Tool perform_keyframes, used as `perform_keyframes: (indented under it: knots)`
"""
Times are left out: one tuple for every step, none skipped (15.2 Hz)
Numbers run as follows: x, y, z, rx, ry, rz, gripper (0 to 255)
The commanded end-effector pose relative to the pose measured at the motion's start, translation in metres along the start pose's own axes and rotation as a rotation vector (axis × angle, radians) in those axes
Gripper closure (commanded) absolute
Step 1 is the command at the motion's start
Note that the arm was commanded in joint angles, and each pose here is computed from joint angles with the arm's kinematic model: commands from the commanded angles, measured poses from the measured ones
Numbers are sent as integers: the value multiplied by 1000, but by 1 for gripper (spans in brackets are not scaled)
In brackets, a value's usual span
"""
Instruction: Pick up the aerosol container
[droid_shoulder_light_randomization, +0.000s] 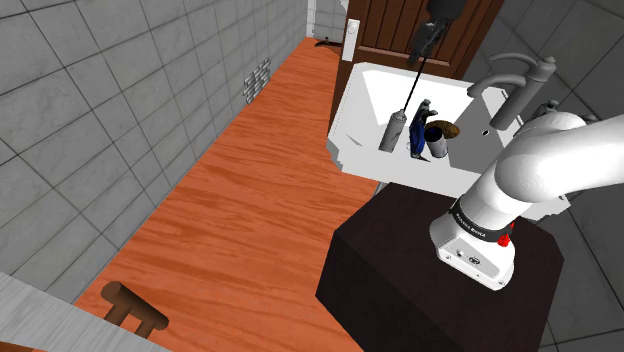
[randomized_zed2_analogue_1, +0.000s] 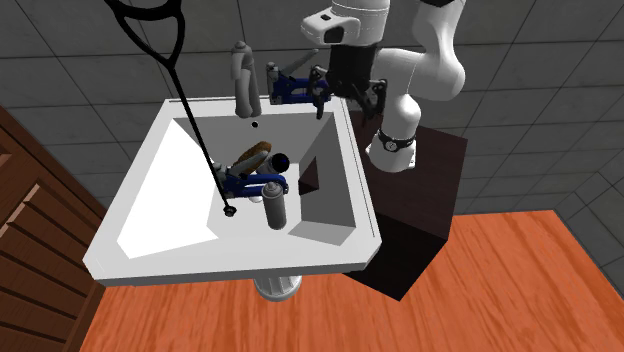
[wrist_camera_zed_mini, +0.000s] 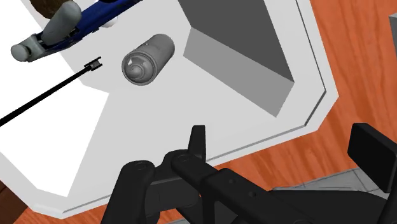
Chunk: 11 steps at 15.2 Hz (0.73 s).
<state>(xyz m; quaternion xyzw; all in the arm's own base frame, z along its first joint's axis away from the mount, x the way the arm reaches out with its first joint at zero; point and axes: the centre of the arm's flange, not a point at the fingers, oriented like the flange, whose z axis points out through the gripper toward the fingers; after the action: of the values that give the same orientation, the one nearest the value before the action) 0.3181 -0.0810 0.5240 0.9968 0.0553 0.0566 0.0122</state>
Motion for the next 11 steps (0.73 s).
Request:
perform_keyframes:
  knots:
    - [-3, 17, 22, 6, 5, -29, 0]
    - [-3, 25, 32, 9, 6, -42, 0]
    - [-3, 34, 43, 12, 7, -55, 0]
    - [-3, 42, 54, 16, 9, -68, 0]
    - [-4, 50, 64, 19, 10, -81, 0]
    - [-3, 59, 75, 22, 12, -94, 0]
    - [-3, 67, 85, 25, 13, -107, 0]
    - [-3, 75, 96, 28, 15, -120, 0]
    - [-2, 84, 107, 31, 16, -134, 0]
    - [-2, 92, 118, 34, 17, -147, 0]
    - [-1, 100, 128, 37, 19, -160, 0]
